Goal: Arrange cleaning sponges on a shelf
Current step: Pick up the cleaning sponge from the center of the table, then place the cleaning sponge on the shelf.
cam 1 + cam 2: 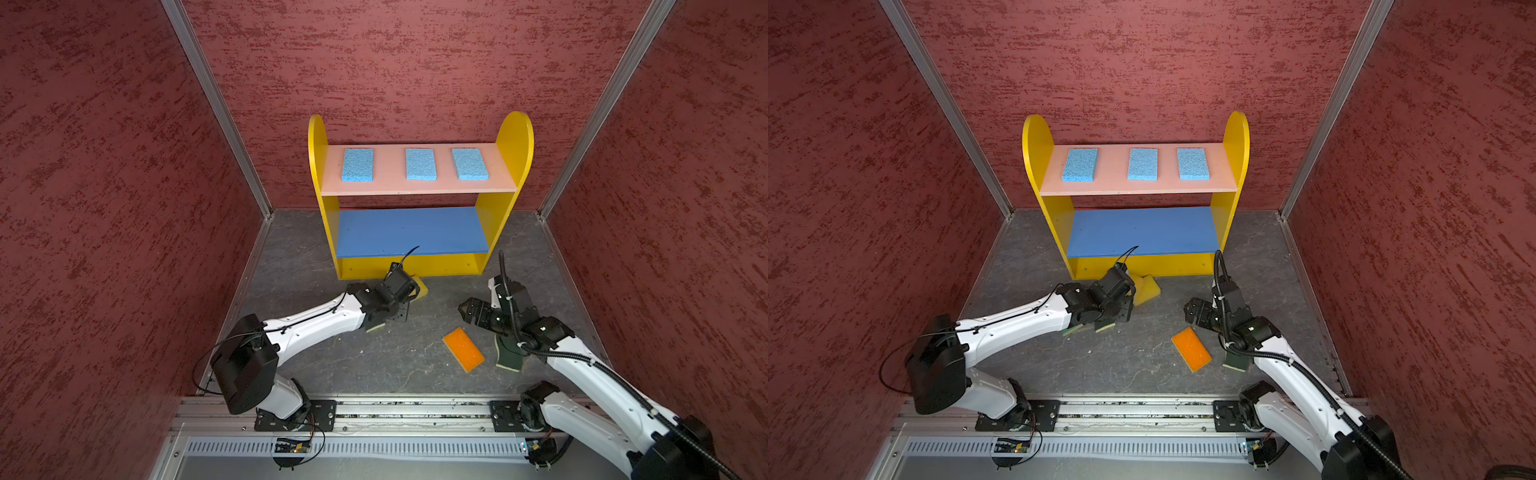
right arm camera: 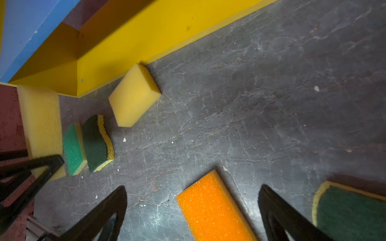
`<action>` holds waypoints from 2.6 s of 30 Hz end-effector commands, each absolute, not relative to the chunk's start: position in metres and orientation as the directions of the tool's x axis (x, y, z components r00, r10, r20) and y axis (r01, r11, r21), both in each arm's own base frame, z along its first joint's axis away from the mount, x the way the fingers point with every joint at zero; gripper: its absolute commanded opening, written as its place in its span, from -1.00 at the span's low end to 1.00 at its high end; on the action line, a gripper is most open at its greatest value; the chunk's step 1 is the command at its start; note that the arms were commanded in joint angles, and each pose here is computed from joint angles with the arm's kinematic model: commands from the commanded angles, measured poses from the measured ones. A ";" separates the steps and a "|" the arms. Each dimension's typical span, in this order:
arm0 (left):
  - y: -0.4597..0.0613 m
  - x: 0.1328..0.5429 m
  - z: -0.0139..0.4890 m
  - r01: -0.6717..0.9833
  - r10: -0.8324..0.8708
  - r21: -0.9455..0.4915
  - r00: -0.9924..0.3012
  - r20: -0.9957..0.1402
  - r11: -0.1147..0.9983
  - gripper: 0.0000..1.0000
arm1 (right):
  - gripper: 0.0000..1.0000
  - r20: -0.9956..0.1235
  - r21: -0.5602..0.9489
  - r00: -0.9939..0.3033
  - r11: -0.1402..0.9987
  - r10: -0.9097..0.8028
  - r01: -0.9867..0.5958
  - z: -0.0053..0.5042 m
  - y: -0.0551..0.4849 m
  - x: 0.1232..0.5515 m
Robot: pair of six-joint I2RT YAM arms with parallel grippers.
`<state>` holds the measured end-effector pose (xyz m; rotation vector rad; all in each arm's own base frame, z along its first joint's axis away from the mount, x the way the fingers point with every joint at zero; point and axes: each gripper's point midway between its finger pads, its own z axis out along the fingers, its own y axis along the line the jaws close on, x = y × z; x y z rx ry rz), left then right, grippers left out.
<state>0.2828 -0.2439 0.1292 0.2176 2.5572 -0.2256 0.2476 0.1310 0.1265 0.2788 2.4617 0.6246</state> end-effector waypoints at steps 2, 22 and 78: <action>-0.228 0.306 0.156 0.153 0.051 -0.118 -0.794 -0.606 0.981 0.10 | 0.97 -0.523 0.484 -0.791 0.875 0.318 0.032 0.141 0.131 0.257; -0.166 0.386 0.197 -0.061 -0.141 -0.135 -0.669 -0.730 0.989 0.10 | 0.95 -0.512 0.501 -0.801 0.865 0.309 0.013 0.142 0.140 0.263; -0.141 0.449 0.167 -0.150 -0.174 -0.102 -0.636 -0.752 0.983 0.17 | 0.93 -0.468 0.534 -0.820 0.845 0.329 0.035 0.133 0.147 0.264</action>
